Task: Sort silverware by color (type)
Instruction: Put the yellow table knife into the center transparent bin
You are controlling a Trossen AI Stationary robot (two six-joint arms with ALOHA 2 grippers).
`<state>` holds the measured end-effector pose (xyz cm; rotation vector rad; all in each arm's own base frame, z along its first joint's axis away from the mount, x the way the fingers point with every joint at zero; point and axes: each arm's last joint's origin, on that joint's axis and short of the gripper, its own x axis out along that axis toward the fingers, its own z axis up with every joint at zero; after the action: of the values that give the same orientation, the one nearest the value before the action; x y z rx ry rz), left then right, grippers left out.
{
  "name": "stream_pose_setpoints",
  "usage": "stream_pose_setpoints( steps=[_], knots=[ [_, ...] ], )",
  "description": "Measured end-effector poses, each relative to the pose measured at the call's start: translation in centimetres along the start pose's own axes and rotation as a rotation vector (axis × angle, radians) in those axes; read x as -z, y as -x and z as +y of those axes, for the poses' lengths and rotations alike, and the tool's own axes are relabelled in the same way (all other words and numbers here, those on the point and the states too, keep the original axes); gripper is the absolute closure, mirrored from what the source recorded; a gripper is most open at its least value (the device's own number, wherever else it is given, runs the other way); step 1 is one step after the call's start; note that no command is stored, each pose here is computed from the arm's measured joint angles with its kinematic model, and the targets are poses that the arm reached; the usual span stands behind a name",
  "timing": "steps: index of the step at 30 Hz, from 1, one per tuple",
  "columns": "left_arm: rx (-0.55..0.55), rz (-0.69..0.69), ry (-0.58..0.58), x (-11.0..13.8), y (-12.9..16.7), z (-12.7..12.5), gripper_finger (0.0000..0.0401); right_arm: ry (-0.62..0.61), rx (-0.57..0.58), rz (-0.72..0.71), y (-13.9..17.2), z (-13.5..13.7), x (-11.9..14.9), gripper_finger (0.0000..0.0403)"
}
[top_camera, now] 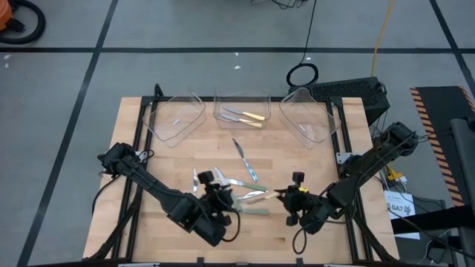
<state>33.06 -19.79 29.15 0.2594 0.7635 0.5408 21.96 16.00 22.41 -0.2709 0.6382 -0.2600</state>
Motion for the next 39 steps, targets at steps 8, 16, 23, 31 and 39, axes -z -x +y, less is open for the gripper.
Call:
stream_pose_setpoints(
  steps=[8, 16, 23, 31, 39],
  knots=[
    [0.025, -0.018, -0.081, 1.4, 0.2, -1.9, 0.0319, 0.001, 0.095, 0.006, -0.5, -5.0, -1.7, 0.0358],
    [0.345, -0.056, -0.168, 3.1, -4.3, -4.9, 0.0345, 0.018, 0.142, 0.058, -2.1, -10.8, -2.7, 0.0358],
    [0.41, -0.177, -0.212, 4.9, -9.0, -4.6, 0.0356, 0.025, 0.068, 0.137, -4.4, -15.3, -2.3, 0.0358],
    [0.623, -0.458, -0.042, 8.1, -11.8, 0.2, 0.0357, -0.03, 0.056, 0.147, -6.3, -21.0, -2.6, 0.0358],
    [0.576, -0.606, 0.179, 9.9, -10.5, 6.4, 0.0357, 0.0, 0.075, 0.277, -10.3, -26.8, -5.6, 0.0358]
  ],
)
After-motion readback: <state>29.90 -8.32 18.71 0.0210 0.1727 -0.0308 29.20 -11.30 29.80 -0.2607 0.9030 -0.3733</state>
